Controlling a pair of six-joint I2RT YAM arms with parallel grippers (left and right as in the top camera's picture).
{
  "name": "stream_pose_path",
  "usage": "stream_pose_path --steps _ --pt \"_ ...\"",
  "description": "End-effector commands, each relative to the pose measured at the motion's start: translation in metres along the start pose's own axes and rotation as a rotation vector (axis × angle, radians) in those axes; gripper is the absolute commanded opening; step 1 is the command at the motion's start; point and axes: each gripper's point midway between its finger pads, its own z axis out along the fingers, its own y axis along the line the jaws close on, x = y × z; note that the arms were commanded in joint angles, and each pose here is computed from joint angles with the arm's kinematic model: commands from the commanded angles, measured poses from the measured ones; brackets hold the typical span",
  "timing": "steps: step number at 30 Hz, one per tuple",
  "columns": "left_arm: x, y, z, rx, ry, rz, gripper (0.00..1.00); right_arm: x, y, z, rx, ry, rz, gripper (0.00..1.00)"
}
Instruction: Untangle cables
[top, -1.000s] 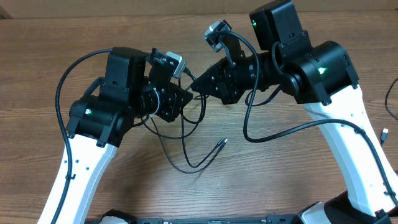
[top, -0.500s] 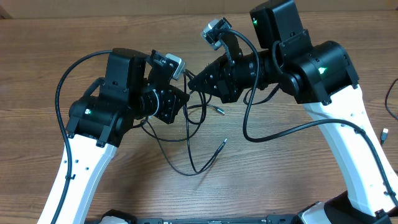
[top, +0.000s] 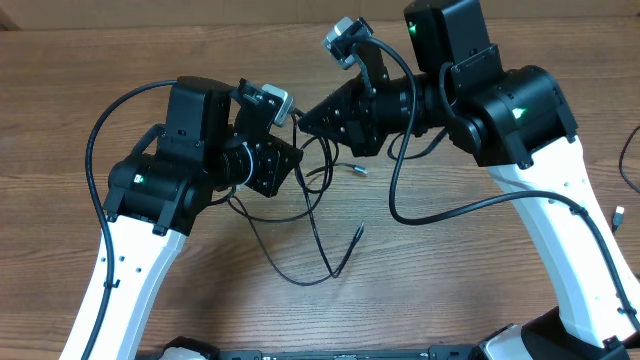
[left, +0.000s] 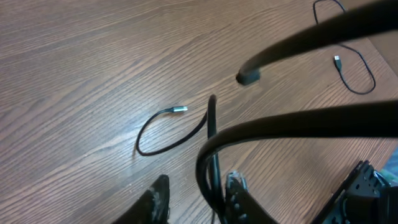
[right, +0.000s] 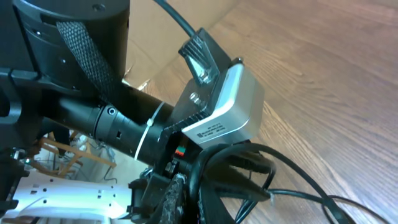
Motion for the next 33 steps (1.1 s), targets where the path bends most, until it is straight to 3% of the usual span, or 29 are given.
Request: stream_pose_path --steps 1,5,12,21,29,31,32,33 --pt "0.000 -0.013 -0.001 0.065 -0.004 0.013 0.37 -0.013 0.011 -0.013 0.023 -0.056 -0.052 0.04" --pt "-0.003 -0.020 -0.002 0.107 -0.012 -0.084 0.42 -0.013 0.005 -0.013 0.054 -0.055 -0.049 0.04" --pt "-0.004 -0.020 -0.002 0.109 -0.006 -0.259 0.31 -0.013 0.004 -0.013 0.057 -0.056 -0.049 0.04" --pt "-0.002 -0.021 -0.002 0.109 0.004 -0.306 0.25 -0.014 0.002 -0.014 0.073 -0.060 -0.053 0.04" --pt "0.000 -0.022 -0.002 0.115 0.013 -0.315 0.33 -0.020 -0.008 -0.015 0.135 -0.081 -0.065 0.04" --pt "0.000 -0.025 -0.001 0.118 0.016 -0.310 0.25 -0.022 -0.009 -0.015 0.142 -0.090 -0.072 0.04" --pt "0.001 -0.026 -0.001 0.121 0.018 -0.307 0.10 -0.023 -0.011 -0.016 0.149 -0.094 -0.074 0.04" --pt "0.001 -0.026 -0.001 0.121 0.020 -0.306 0.04 -0.024 -0.013 -0.016 0.165 -0.097 -0.075 0.04"
